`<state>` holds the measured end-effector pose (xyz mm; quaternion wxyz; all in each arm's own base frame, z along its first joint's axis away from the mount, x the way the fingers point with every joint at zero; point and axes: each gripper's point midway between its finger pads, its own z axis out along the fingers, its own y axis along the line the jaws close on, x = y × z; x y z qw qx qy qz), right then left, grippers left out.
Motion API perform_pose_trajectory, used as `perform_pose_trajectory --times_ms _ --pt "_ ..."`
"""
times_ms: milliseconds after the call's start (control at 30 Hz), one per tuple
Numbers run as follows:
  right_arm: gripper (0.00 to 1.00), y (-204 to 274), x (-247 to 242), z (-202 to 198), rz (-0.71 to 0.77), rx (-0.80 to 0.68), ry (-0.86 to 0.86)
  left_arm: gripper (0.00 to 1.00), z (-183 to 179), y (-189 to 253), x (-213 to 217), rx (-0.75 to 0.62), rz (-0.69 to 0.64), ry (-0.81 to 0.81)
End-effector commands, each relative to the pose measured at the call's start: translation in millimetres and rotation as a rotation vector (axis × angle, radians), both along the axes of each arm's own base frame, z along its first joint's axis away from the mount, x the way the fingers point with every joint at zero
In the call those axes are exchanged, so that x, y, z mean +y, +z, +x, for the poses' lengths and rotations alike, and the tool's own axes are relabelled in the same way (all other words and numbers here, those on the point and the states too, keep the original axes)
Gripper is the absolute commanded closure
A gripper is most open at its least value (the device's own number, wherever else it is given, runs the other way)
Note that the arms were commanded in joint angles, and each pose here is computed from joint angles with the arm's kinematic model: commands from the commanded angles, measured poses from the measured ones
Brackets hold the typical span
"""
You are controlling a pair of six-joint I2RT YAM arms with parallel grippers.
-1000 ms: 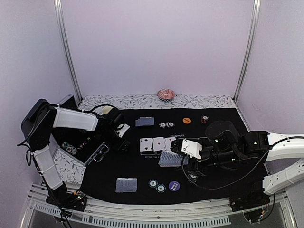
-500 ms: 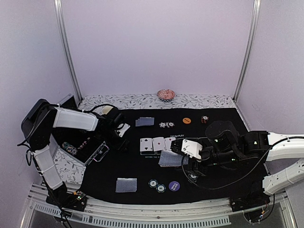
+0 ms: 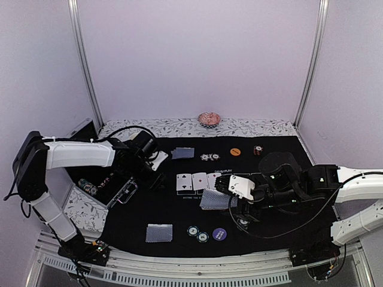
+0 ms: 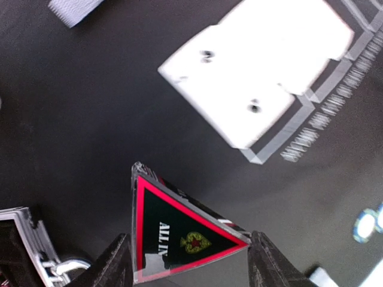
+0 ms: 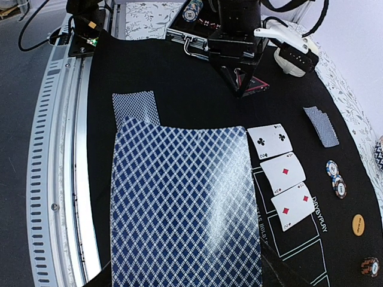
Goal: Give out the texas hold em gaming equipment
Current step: Pick up the all-in button from the poker table mat, then place the all-in button in the small blind area.
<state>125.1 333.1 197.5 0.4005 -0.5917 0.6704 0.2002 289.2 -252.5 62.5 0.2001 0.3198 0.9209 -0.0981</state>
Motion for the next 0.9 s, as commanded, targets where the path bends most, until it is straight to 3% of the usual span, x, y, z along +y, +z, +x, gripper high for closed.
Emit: perform_pose_trajectory --times_ms 0,267,433,867 --pt "0.43 9.9 1.8 7.4 0.024 -0.026 -0.024 0.69 -38.6 25.9 -30.8 0.007 -0.022 -0.110" --pt "0.43 9.6 -10.8 18.5 0.016 -0.070 -0.090 0.69 -106.2 48.8 -81.5 0.023 -0.165 -0.327" --pt "0.43 20.9 -16.0 20.0 0.050 -0.080 -0.107 0.70 -102.8 33.9 -109.7 0.043 -0.192 -0.341" --pt "0.43 29.1 -29.5 17.1 0.068 -0.073 -0.131 0.69 -108.4 -21.7 -178.3 0.046 -0.097 -0.431"
